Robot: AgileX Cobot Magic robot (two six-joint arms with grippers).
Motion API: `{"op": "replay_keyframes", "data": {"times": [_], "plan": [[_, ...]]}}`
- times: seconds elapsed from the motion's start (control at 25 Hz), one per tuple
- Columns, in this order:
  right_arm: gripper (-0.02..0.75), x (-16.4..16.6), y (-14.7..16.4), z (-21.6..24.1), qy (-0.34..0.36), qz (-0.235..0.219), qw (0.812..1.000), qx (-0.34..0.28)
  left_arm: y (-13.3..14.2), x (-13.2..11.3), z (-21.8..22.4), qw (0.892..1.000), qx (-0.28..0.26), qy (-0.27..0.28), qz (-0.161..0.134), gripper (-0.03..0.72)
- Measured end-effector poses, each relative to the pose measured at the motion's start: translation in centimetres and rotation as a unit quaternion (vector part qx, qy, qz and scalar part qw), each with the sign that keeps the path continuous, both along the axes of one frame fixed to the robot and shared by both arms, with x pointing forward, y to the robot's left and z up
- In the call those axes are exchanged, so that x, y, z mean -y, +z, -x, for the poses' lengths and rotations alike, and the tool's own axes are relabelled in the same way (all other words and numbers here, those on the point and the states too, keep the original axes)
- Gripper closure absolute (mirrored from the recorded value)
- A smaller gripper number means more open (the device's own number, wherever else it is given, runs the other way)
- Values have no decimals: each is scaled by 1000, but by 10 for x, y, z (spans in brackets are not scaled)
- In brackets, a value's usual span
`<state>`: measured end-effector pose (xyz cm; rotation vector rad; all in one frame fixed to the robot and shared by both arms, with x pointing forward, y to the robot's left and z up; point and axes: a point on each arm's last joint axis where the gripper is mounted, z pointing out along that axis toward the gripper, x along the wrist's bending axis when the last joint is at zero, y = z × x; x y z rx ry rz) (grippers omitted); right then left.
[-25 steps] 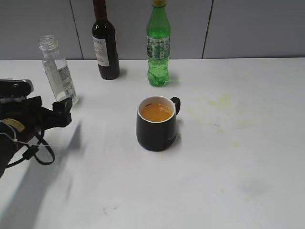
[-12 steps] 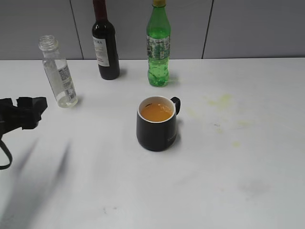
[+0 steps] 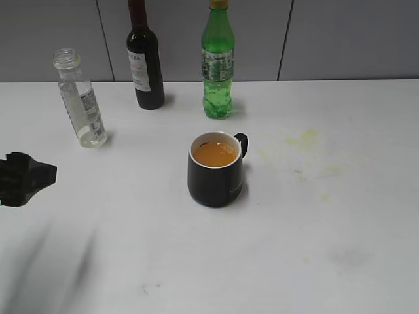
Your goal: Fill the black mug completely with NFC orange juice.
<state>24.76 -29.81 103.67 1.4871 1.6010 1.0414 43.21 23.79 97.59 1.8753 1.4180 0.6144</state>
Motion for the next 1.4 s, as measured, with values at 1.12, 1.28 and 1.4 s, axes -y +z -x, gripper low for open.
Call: {"op": "replay_keyframes", "data": {"times": [1.12, 1.28, 1.4], "plan": [[144, 0, 0, 0, 0, 0, 1000, 0, 90, -66, 160, 995, 16, 9, -100, 99], [144, 0, 0, 0, 0, 0, 1000, 0, 78, -72, 178, 994, 58, 16, -91, 99], [144, 0, 0, 0, 0, 0, 1000, 0, 73, -74, 183, 993, 83, 18, -84, 99]]}}
